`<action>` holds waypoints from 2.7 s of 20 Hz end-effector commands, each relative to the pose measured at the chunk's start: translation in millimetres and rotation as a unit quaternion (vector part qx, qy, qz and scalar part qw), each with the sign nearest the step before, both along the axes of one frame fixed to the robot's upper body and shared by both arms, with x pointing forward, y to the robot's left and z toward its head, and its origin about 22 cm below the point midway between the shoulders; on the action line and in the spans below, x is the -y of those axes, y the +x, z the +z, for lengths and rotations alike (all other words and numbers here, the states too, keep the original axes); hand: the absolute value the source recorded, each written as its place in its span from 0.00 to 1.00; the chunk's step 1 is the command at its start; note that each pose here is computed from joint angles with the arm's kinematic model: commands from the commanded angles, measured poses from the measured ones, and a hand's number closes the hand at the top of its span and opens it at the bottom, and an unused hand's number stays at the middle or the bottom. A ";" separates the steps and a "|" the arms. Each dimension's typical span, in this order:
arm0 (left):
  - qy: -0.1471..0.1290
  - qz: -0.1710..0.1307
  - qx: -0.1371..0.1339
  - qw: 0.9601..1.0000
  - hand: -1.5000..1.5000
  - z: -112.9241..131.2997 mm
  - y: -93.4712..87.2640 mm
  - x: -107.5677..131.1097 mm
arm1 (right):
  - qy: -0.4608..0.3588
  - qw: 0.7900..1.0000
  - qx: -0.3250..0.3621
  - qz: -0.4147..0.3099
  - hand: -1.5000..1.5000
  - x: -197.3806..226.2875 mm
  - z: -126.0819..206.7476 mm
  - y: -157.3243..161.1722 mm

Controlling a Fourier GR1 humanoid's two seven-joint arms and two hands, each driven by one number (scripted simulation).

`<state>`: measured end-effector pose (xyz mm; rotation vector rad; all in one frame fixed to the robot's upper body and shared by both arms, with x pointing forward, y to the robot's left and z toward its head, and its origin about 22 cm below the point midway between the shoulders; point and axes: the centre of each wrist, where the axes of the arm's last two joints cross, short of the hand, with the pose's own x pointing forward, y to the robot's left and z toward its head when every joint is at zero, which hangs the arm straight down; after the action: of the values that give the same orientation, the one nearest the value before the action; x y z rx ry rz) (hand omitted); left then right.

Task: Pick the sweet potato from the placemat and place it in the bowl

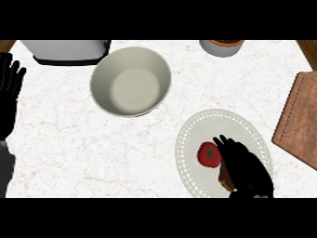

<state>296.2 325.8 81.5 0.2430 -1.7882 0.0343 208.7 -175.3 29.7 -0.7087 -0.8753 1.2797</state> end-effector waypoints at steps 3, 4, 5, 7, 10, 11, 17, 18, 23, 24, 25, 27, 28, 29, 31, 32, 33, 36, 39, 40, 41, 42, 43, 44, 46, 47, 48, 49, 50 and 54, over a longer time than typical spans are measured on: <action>-0.001 0.005 0.000 1.000 0.50 -8.8 -8.2 -18.7 | -0.010 1.000 -0.019 -0.022 0.00 6.9 -19.3 9.1; 0.001 0.003 -0.004 1.000 0.50 -4.6 -16.3 4.1 | -0.004 0.999 -0.013 -0.031 0.00 1.5 -35.2 -5.3; -0.003 -0.004 -0.008 1.000 0.50 -10.5 -7.5 8.8 | -0.017 0.999 -0.028 -0.032 0.00 5.1 -18.8 16.6; -0.004 0.000 -0.003 1.000 0.50 -6.4 -10.7 -5.3 | -0.012 0.999 -0.025 -0.039 0.00 20.6 -21.4 -0.2; -0.001 -0.003 -0.005 1.000 0.50 5.1 0.3 -13.9 | -0.025 0.999 -0.018 -0.029 0.00 12.5 -36.1 18.7; -0.004 -0.001 -0.008 1.000 0.50 -9.3 15.9 -1.3 | -0.016 1.000 -0.005 -0.004 1.00 16.7 -37.4 19.0; 0.002 -0.002 -0.005 1.000 0.50 8.3 -0.3 -8.3 | -0.017 0.999 0.047 0.016 1.00 24.7 -40.9 14.9; 0.004 0.001 0.004 1.000 0.50 12.0 2.6 -7.4 | -0.012 0.999 0.051 0.013 1.00 21.7 -52.9 7.2; 0.006 -0.039 0.009 0.999 0.50 4.0 3.9 5.4 | -0.023 0.992 0.080 0.091 1.00 109.9 34.6 108.9; -0.002 -0.049 0.017 0.999 0.50 15.4 11.2 15.1 | -0.029 0.990 0.085 0.107 1.00 116.1 44.2 116.2; -0.005 -0.057 0.019 0.998 0.50 11.6 12.8 20.3 | -0.032 0.989 0.089 0.118 1.00 120.9 50.5 121.3; -0.003 -0.061 0.019 0.998 0.50 13.2 16.2 25.2 | -0.030 0.985 0.093 0.141 1.00 147.0 68.6 134.0; -0.005 -0.064 0.021 0.998 0.50 14.2 15.3 23.8 | -0.029 0.985 0.099 0.139 1.00 157.9 75.2 140.6; -0.001 -0.068 0.025 0.997 0.50 13.9 17.2 33.2 | -0.021 0.983 0.108 0.145 1.00 163.8 90.2 148.8; -0.005 -0.060 0.018 0.998 0.50 12.8 16.9 27.3 | -0.015 0.980 0.119 0.158 1.00 182.0 98.7 157.4; -0.003 -0.073 0.027 0.997 0.50 17.5 18.7 30.0 | -0.015 0.981 0.119 0.154 1.00 190.7 101.6 161.0; -0.002 -0.060 0.029 0.998 0.50 17.0 18.8 25.8 | -0.014 0.977 0.137 0.165 1.00 201.9 102.3 160.4; -0.002 -0.065 0.028 0.998 0.50 13.1 23.2 36.8 | -0.023 0.968 0.193 0.158 1.00 209.3 123.4 175.5; -0.005 -0.056 0.019 0.998 0.50 8.7 16.3 30.5 | 0.006 0.958 0.234 0.163 1.00 225.0 148.7 185.6; 0.000 -0.063 0.013 0.998 0.50 11.5 26.0 41.7 | 0.016 0.956 0.240 0.170 1.00 223.0 158.0 191.7; 0.001 -0.055 0.031 0.998 0.50 15.3 27.6 38.8 | 0.029 0.951 0.246 0.187 1.00 229.0 159.0 191.8; -0.004 -0.058 0.017 0.998 0.50 13.2 19.3 34.8 | 0.065 0.945 0.244 0.207 1.00 232.9 169.3 193.5; -0.002 -0.049 0.016 0.999 0.50 17.7 20.0 24.3 | 0.101 0.940 0.244 0.217 1.00 237.3 166.1 193.7; 0.002 -0.049 0.017 0.999 0.50 9.1 20.5 29.3 | 0.110 0.932 0.258 0.229 1.00 230.9 181.2 200.5; 0.006 -0.049 0.012 0.999 0.50 17.3 18.6 18.9 | 0.119 0.916 0.291 0.250 1.00 226.8 185.7 206.4; 0.004 -0.050 0.018 0.999 0.50 11.7 19.9 30.5 | 0.131 0.913 0.297 0.248 1.00 222.5 201.2 212.1; 0.010 -0.044 0.017 0.999 0.50 4.8 19.2 27.6 | 0.151 0.902 0.303 0.266 1.00 206.9 217.3 220.0; 0.006 -0.050 0.011 0.999 0.50 7.0 19.2 32.2 | 0.172 0.897 0.301 0.275 1.00 198.3 210.1 226.0; 0.004 -0.029 0.015 0.999 0.50 14.1 21.2 12.8 | 0.203 0.885 0.306 0.285 1.00 214.7 217.1 220.1; 0.001 -0.028 0.006 1.000 0.50 8.4 19.0 20.1 | 0.293 0.866 0.267 0.304 1.00 178.0 228.3 239.1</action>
<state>313.6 304.9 88.5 0.1788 -1.8137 -0.0212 435.4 -374.3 245.9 -0.5396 -1.8688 1.2859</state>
